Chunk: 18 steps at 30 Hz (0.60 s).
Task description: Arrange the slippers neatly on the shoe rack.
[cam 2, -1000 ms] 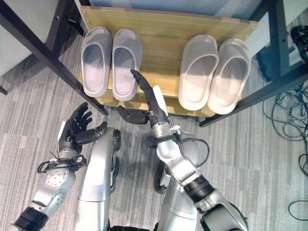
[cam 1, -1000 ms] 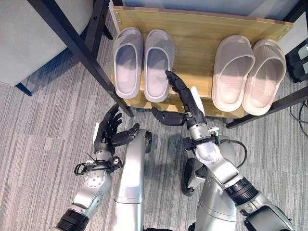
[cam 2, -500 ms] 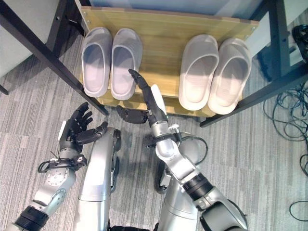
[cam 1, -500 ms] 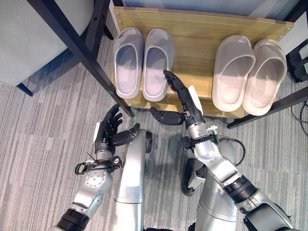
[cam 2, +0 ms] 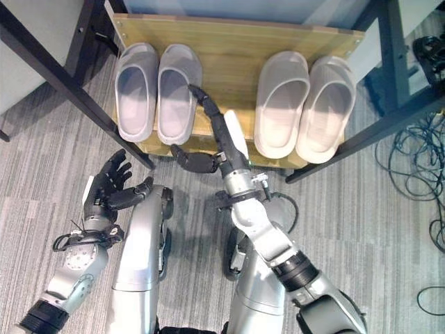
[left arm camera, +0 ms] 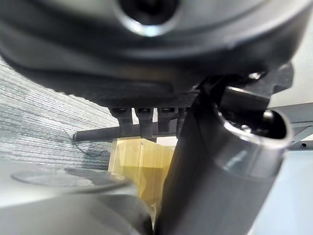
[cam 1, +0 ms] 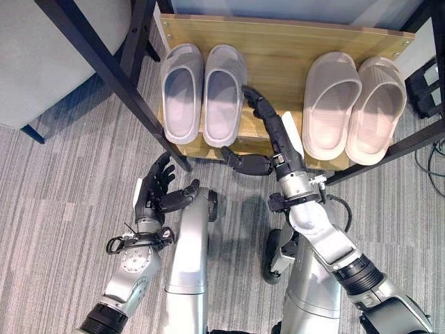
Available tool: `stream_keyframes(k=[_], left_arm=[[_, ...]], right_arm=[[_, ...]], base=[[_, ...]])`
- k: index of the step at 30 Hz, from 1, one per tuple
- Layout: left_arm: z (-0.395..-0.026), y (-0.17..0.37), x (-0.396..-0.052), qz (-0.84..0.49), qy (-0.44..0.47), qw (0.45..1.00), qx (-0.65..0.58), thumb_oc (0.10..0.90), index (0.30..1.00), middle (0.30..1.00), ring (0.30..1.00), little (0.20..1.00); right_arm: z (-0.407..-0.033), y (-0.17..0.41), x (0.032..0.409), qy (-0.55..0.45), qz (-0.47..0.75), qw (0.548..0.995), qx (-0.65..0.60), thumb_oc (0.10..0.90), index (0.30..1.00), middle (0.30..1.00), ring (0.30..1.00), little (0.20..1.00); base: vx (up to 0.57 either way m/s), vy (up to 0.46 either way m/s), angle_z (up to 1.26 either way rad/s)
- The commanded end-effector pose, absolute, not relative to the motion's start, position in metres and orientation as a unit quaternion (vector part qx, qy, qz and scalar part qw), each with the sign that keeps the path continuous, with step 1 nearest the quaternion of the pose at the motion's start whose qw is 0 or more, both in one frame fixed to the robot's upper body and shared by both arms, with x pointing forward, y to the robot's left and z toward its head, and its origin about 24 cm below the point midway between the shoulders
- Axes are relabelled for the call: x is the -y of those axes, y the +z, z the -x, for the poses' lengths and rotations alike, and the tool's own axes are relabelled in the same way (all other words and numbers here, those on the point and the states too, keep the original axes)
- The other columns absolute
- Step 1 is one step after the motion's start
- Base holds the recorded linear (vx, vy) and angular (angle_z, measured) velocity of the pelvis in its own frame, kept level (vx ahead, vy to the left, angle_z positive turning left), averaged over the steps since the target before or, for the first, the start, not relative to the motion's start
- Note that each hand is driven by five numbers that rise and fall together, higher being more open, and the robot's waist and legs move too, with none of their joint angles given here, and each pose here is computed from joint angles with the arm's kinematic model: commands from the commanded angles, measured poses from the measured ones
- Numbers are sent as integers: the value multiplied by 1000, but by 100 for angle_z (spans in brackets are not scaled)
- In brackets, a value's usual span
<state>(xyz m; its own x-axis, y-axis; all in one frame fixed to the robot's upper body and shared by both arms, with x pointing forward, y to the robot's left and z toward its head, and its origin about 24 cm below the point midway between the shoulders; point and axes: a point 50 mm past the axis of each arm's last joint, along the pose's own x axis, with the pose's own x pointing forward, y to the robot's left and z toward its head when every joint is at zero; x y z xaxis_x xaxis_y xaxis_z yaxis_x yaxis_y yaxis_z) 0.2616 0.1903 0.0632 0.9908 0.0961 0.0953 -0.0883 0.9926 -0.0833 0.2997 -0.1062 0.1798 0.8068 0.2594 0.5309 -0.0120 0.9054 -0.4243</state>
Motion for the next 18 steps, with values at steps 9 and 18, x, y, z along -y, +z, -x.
stream_keyframes(k=[9,18], left_arm=[[-246,65,-163,60,-37,995,69,800,900,900,900,900],[-238,60,-170,63,-47,995,61,800,900,900,900,900]], right_arm=[[-261,257,134,108,235,842,474,800,900,900,900,900],[-242,271,166,139,246,833,475,800,900,900,900,900]], base=[[-2,2,-1],[-19,18,-2]])
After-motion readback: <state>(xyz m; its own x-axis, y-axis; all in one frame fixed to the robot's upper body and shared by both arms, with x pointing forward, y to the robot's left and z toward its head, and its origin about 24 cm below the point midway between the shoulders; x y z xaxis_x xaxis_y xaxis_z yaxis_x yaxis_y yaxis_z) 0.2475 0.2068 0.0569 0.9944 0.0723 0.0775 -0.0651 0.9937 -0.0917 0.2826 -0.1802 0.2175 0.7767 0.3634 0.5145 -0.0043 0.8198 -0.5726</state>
